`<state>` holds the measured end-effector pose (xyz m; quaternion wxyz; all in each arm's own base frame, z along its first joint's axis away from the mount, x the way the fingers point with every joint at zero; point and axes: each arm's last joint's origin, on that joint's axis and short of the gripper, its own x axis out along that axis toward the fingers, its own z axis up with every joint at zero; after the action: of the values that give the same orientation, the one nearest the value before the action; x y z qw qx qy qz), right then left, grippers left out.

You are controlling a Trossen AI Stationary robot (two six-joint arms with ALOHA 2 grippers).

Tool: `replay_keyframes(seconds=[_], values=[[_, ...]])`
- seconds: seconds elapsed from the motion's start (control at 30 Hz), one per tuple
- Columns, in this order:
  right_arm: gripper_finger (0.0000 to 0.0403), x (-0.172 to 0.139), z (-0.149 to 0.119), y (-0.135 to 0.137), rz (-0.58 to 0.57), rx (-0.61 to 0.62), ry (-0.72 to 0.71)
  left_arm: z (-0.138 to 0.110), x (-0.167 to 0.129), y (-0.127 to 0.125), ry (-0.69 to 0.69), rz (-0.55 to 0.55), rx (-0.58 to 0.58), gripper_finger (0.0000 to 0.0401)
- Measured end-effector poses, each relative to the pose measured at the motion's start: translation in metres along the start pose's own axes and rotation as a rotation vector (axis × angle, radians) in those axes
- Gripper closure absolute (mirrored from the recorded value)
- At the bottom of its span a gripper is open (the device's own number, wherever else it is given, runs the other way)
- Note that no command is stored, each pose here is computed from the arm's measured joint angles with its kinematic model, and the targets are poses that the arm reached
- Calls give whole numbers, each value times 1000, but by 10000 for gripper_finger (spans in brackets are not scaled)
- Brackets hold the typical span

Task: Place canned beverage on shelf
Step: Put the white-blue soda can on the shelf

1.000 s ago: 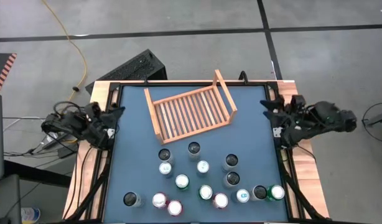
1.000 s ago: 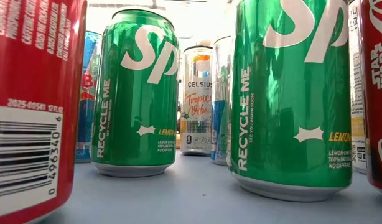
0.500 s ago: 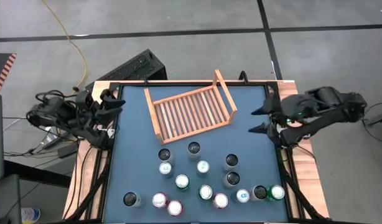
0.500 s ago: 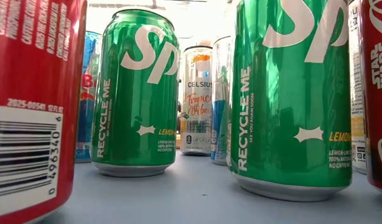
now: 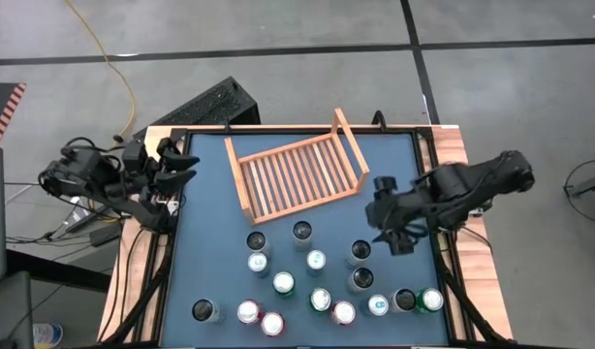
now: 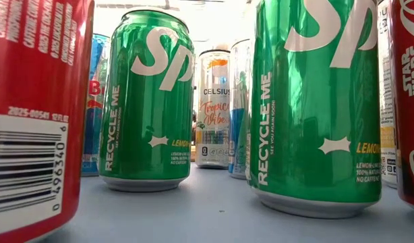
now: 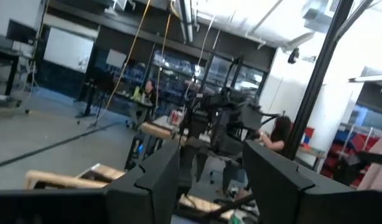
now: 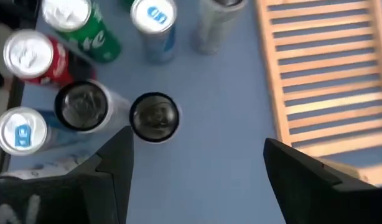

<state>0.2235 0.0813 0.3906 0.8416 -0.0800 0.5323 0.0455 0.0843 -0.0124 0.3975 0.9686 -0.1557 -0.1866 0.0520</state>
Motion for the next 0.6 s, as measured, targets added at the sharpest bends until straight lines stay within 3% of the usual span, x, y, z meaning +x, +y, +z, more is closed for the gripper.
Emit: replay_keyframes(seconds=[0.2,0.43,0.6], values=[[117,25,13,13,8,-109,60,-3,0,1,32,7,-1,236],[117,47,19,13,-1,-95,76,-6,0,1,57,10,7,236],[117,64,14,22,16,-78,12,-7,0,1,67,11,-2,236]])
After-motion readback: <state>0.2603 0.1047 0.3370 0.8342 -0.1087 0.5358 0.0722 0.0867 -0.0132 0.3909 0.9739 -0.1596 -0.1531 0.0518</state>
